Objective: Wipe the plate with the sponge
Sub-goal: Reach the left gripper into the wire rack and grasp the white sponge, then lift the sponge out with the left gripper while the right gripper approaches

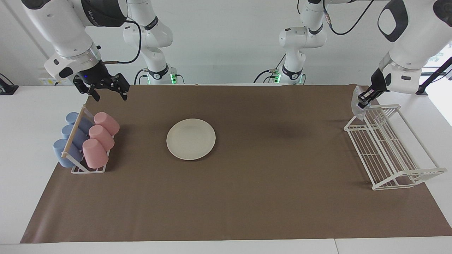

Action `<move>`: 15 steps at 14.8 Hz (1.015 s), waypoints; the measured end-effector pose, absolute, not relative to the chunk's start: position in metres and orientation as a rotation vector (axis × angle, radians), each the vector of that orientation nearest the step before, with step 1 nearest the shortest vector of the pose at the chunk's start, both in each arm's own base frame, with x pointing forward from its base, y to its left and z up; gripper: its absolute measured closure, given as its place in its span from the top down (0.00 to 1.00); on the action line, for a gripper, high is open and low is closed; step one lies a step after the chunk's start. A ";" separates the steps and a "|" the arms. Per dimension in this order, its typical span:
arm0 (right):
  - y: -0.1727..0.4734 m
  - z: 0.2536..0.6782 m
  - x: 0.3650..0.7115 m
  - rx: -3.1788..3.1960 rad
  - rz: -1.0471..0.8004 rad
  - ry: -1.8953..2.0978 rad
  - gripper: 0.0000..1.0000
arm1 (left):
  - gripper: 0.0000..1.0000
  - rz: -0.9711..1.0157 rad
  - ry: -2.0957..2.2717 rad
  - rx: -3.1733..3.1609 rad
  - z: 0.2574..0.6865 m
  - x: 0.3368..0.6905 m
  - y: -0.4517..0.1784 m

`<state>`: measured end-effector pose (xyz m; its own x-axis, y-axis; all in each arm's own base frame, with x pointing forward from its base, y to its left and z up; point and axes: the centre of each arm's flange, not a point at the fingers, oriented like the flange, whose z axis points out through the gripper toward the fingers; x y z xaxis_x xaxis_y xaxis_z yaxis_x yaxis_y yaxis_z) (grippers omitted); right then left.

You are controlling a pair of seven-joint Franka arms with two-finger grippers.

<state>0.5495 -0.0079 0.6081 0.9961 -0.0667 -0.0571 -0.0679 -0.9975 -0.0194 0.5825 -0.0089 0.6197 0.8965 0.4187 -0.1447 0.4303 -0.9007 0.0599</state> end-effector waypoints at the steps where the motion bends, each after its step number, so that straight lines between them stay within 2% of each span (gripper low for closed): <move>1: -0.005 0.608 0.549 -3.116 0.089 0.155 1.00 | 0.05 -0.215 0.665 2.871 0.623 0.582 -0.005; 7: 0.041 0.608 0.539 -3.080 0.168 0.632 1.00 | 0.05 -0.369 0.642 2.390 0.619 0.558 -0.002; 10: 0.071 0.612 0.536 -3.017 0.166 0.869 1.00 | 0.05 -0.371 0.622 2.193 0.590 0.535 -0.017; 15: 0.176 0.617 0.510 -2.718 0.264 1.467 1.00 | 0.05 -0.332 0.509 1.952 0.534 0.489 -0.054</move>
